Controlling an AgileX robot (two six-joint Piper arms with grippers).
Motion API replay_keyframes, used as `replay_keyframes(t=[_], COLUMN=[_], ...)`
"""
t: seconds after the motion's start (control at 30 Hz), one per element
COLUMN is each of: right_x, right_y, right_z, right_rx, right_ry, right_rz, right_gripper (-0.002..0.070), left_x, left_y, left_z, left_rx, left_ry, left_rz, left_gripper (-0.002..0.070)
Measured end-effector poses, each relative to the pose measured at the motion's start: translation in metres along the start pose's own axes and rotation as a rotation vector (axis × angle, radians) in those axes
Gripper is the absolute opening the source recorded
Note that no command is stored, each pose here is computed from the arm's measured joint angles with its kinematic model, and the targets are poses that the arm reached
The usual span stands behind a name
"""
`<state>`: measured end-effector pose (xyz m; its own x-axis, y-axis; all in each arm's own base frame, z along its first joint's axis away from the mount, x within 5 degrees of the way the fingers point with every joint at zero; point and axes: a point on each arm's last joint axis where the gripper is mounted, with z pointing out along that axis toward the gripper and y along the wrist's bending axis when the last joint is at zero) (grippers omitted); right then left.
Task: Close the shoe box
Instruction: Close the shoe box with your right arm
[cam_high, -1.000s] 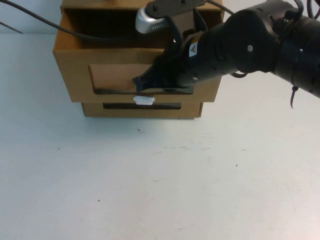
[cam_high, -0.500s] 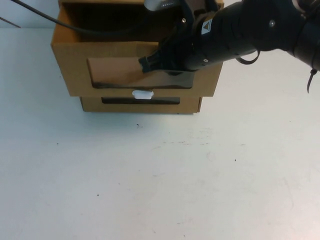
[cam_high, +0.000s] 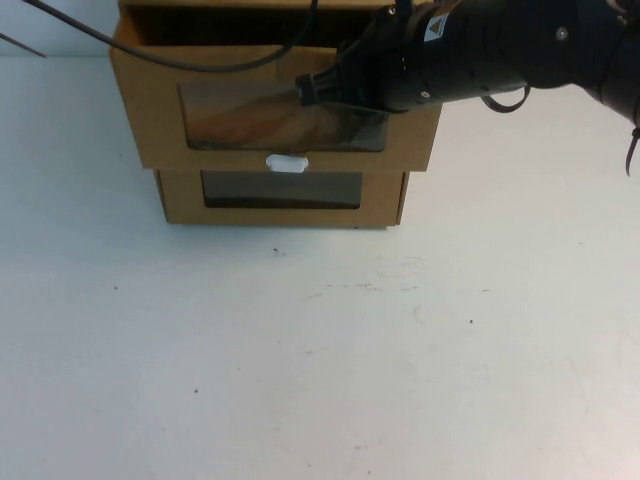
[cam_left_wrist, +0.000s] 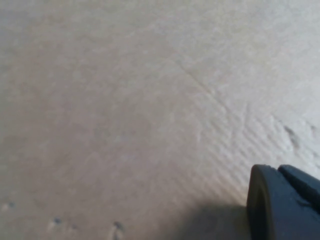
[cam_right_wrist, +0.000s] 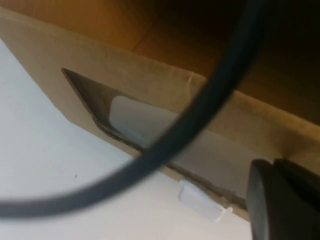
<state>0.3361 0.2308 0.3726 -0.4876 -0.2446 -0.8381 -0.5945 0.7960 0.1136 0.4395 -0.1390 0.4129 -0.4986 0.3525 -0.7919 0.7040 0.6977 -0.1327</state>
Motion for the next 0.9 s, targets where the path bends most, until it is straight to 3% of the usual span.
replay_keyframes(t=[0.3,0.63,0.9], right_x=[-0.009,-0.016,-0.021], right_y=[-0.009,-0.002,-0.013], right_z=[0.014,0.006,0.006], right_rx=[0.003,-0.099,-0.070], right_ry=[-0.025,0.021,-0.032], right_rz=[0.014,0.010,0.016], right_gripper=[-0.0012,-0.0013,-0.0013], left_x=[-0.001,-0.001,0.000], left_y=[-0.002,-0.002,-0.002], left_z=[0.001,0.001,0.001], left_rx=[0.006,0.006,0.005], left_ry=[-0.002,-0.002,-0.001], left_rz=[0.001,0.001,0.001], left_gripper=[-0.0005,-0.0005,-0.0005])
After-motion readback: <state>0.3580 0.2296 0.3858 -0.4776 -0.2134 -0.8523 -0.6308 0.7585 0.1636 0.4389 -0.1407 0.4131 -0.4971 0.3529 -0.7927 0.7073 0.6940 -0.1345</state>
